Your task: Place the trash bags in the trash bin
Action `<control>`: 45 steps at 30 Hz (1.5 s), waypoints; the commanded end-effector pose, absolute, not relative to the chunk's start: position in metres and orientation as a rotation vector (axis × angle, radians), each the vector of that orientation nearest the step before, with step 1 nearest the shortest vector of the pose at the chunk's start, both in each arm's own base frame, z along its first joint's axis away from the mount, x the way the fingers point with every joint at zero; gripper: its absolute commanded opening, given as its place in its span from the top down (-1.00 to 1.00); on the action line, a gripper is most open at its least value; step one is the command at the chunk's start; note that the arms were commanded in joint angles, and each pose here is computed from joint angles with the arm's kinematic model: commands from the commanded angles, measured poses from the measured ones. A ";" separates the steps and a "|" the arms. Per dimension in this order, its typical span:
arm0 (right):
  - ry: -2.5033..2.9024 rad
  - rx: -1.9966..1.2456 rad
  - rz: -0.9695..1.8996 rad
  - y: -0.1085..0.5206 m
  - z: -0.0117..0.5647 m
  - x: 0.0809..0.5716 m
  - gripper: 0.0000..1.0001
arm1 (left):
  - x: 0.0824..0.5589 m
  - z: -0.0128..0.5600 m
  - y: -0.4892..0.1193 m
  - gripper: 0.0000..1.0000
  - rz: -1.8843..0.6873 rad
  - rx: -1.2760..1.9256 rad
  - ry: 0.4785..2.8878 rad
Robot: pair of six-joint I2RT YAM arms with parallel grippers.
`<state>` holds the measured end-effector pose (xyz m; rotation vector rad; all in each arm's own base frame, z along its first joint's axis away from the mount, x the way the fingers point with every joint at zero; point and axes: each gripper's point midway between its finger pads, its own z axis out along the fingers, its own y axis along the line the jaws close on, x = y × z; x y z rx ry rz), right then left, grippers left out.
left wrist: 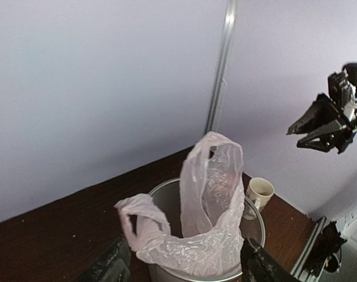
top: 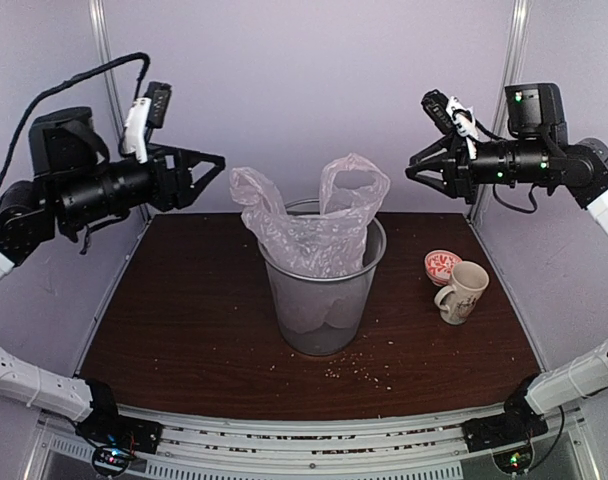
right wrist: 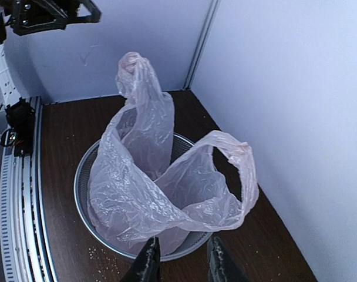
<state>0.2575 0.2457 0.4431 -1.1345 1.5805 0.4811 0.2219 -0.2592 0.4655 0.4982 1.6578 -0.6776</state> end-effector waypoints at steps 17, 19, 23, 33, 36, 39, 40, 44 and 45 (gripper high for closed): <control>1.439 -1.685 0.386 0.317 0.368 0.289 0.06 | 0.257 0.398 -0.384 -0.80 -0.563 1.224 1.537; 1.436 -1.690 0.378 0.320 0.365 0.292 0.04 | 0.260 0.396 -0.383 -0.82 -0.574 1.254 1.533; 1.438 -1.728 0.378 0.325 0.356 0.297 0.03 | 0.276 0.380 -0.383 -0.80 -0.583 1.313 1.585; 1.464 -1.802 0.374 0.319 0.340 0.289 0.25 | 0.269 0.344 -0.387 -0.36 -0.632 1.455 1.670; 1.465 -1.807 0.381 0.320 0.341 0.288 0.32 | 0.270 0.337 -0.391 -0.22 -0.644 1.476 1.696; 1.463 -1.814 0.386 0.321 0.340 0.285 0.41 | 0.270 0.335 -0.393 -0.01 -0.651 1.489 1.707; 1.463 -1.814 0.388 0.321 0.340 0.285 0.47 | 0.271 0.334 -0.394 0.06 -0.652 1.490 1.708; 1.471 -1.815 0.402 0.322 0.340 0.280 0.73 | 0.263 0.341 -0.394 0.47 -0.694 1.494 1.691; 1.475 -1.813 0.405 0.321 0.340 0.278 0.81 | 0.260 0.344 -0.394 0.59 -0.706 1.494 1.686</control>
